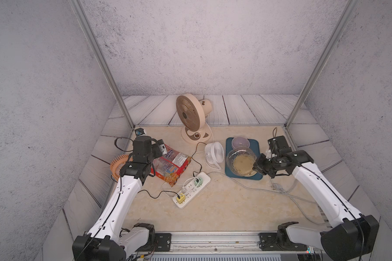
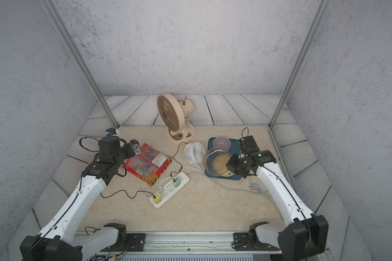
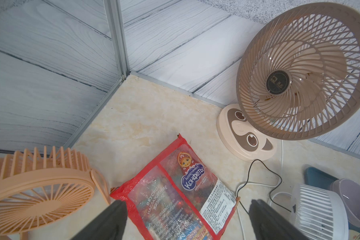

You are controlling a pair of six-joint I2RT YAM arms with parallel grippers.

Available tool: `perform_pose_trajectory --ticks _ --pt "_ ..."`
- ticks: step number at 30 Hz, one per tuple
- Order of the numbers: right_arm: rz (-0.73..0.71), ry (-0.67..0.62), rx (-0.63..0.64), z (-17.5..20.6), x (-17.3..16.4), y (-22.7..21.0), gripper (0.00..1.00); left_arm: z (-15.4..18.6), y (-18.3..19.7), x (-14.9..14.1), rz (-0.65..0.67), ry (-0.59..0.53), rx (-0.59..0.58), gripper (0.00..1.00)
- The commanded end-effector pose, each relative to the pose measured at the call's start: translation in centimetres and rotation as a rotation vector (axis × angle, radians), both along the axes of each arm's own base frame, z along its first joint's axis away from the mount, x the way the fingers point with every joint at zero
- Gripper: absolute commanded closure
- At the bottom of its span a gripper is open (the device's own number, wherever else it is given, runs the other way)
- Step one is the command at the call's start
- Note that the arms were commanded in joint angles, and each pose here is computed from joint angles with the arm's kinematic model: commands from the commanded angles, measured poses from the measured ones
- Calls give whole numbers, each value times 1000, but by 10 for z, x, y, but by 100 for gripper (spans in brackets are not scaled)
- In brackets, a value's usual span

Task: Unplug the desk fan from the power strip
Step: Pick up the distractor from the center of the board, then place the distractor at the corner of the board.

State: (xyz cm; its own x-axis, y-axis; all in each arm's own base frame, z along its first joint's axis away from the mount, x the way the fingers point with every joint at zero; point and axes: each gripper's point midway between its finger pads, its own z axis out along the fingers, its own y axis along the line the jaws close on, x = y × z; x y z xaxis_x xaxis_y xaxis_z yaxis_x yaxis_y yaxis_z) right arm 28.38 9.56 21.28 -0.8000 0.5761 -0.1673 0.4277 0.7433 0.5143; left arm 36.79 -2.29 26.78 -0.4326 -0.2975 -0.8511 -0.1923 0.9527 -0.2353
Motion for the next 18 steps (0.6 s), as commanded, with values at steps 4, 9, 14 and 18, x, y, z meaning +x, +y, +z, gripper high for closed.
perform_pose_trajectory --ticks 4,9,14,18 --pt "-149 -37 -76 28 38 -74 100 19 -7 20 -35 -19 26 2" --pt "-328 -111 -51 28 99 -125 100 24 -16 34 -65 2 3 1" --pt "-415 -101 -21 -2 155 -164 100 23 -25 41 -93 38 -34 0" --pt "-483 -59 14 -50 193 -191 100 17 -28 35 -107 85 -43 0"
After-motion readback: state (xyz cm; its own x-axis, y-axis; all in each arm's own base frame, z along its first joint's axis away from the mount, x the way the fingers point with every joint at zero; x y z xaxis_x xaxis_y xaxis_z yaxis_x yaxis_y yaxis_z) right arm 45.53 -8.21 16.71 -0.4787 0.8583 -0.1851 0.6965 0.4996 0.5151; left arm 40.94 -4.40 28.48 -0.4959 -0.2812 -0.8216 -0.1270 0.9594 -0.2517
